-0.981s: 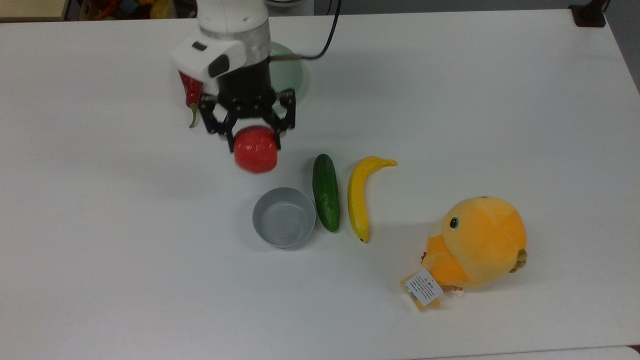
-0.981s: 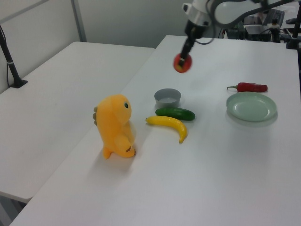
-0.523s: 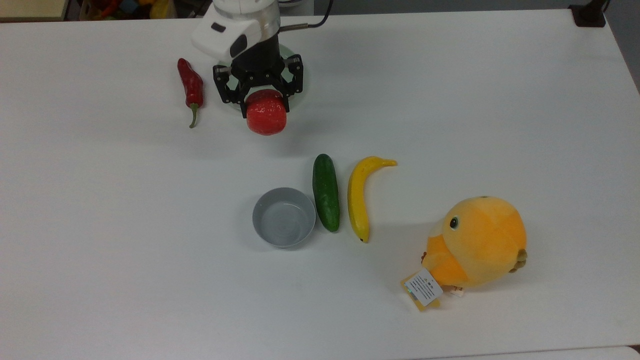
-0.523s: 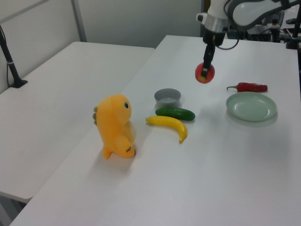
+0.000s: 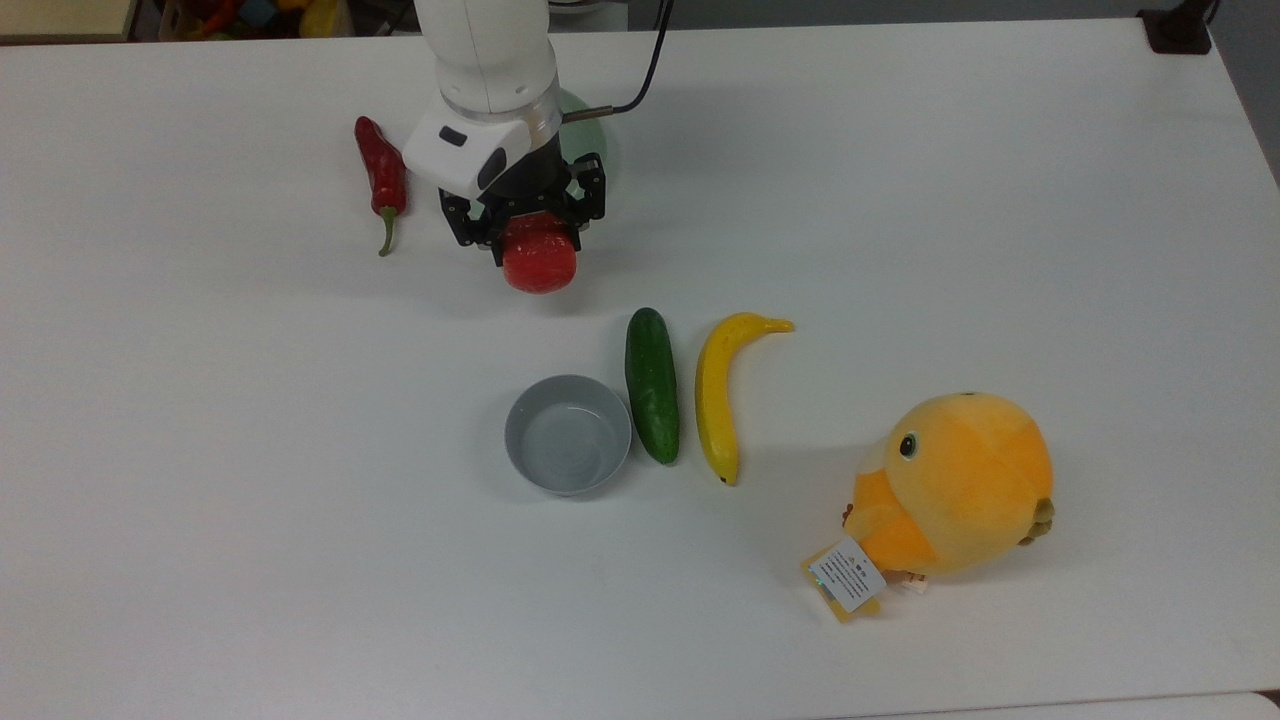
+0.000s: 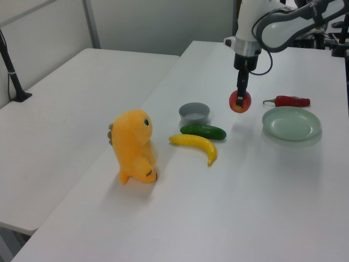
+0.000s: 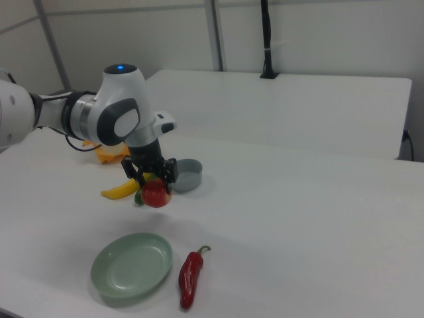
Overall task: Red apple placed in the center of the desktop
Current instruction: 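Lower the red apple onto the table beside the green plate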
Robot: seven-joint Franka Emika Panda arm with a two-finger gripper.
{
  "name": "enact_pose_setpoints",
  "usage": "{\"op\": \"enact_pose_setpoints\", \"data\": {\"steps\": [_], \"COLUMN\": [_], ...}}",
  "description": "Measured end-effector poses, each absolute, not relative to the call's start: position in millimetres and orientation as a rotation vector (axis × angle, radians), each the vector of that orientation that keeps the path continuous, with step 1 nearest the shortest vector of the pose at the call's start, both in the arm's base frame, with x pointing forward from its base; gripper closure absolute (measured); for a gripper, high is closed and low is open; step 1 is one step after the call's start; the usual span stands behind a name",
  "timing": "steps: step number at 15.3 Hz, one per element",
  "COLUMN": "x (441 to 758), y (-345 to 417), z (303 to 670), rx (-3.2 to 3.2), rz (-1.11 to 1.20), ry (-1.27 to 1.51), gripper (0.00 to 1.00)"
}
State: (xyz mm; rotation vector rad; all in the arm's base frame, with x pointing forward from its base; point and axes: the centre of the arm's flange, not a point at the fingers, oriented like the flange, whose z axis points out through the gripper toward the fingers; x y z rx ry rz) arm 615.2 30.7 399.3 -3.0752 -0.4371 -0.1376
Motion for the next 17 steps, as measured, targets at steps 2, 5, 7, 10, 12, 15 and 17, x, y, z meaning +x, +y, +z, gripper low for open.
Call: {"op": "enact_pose_setpoints", "data": {"steps": [2,5,7,10,12,15,17], "x": [616.2,614.0,611.2,611.0,611.0,611.1,611.6], "y": [32.7,41.2,43.0,42.2,42.2,42.2,42.2], "z": [386.5,367.0,356.9,354.7,354.7,355.0,355.9], "rx": [-3.074,-3.079,-3.084,-3.085,-3.085,-3.085,-3.085], "rz": [-0.105,-0.050,-0.018,-0.012,-0.012,-0.013,-0.016], "ry": [-0.458,-0.506,-0.524,-0.524,-0.525,-0.525,-0.525], "gripper": [0.26,0.26,0.26,0.18,0.00,0.00,0.00]}}
